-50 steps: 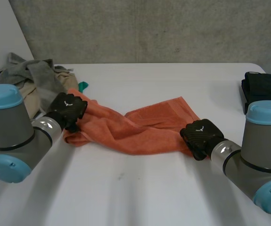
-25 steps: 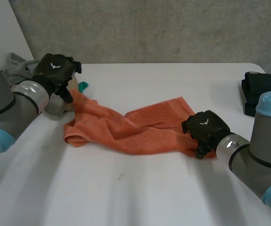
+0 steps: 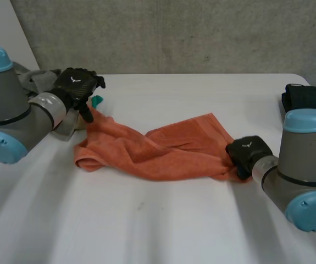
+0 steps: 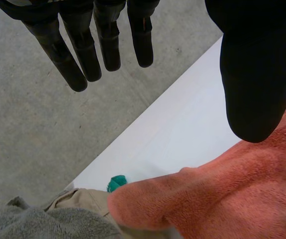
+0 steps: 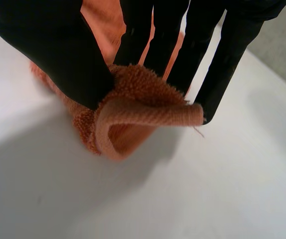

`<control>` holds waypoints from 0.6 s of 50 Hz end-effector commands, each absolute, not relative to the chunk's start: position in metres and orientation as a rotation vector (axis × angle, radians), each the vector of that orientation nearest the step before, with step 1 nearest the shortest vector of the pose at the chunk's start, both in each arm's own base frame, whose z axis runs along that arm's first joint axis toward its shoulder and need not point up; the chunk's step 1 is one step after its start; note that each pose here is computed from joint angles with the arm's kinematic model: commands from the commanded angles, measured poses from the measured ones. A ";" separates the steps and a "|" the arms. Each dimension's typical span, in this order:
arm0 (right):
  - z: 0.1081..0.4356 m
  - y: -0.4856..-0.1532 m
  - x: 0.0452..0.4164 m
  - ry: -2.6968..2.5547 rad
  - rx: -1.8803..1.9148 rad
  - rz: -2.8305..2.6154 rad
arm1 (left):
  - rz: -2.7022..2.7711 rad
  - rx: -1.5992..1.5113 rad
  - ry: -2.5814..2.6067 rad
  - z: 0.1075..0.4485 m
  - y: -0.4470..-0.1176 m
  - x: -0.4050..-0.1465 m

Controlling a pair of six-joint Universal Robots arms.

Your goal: Fold the laundry.

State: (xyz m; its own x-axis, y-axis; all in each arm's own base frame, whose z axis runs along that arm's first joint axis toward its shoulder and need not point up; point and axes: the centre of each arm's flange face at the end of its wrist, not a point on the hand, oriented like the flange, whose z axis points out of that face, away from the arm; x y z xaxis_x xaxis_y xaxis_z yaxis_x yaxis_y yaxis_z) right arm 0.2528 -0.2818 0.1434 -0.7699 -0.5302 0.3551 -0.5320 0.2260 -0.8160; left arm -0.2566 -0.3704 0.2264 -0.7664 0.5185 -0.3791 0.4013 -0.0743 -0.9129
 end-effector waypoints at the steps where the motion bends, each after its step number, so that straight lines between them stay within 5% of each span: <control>1: 0.199 -0.274 0.266 -2.345 1.114 1.945 | 2.016 -1.108 -2.042 0.224 -0.393 -0.257; 18: 0.334 -0.212 0.283 -1.997 1.319 2.445 | 1.854 -1.411 -2.145 0.166 -0.424 -0.265; 30: 0.360 -0.221 0.271 -1.991 1.258 2.518 | 2.008 -1.431 -2.211 0.141 -0.449 -0.269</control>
State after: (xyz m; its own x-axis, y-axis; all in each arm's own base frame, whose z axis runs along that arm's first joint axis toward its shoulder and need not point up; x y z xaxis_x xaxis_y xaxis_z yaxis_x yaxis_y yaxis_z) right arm 0.2775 -0.2079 0.3609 -0.6770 -0.6408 0.3620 -0.1870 -0.3259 -0.9267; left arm -0.2692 -0.4369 0.1487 -0.6066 0.5314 -0.5913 0.6534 -0.0905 -0.7516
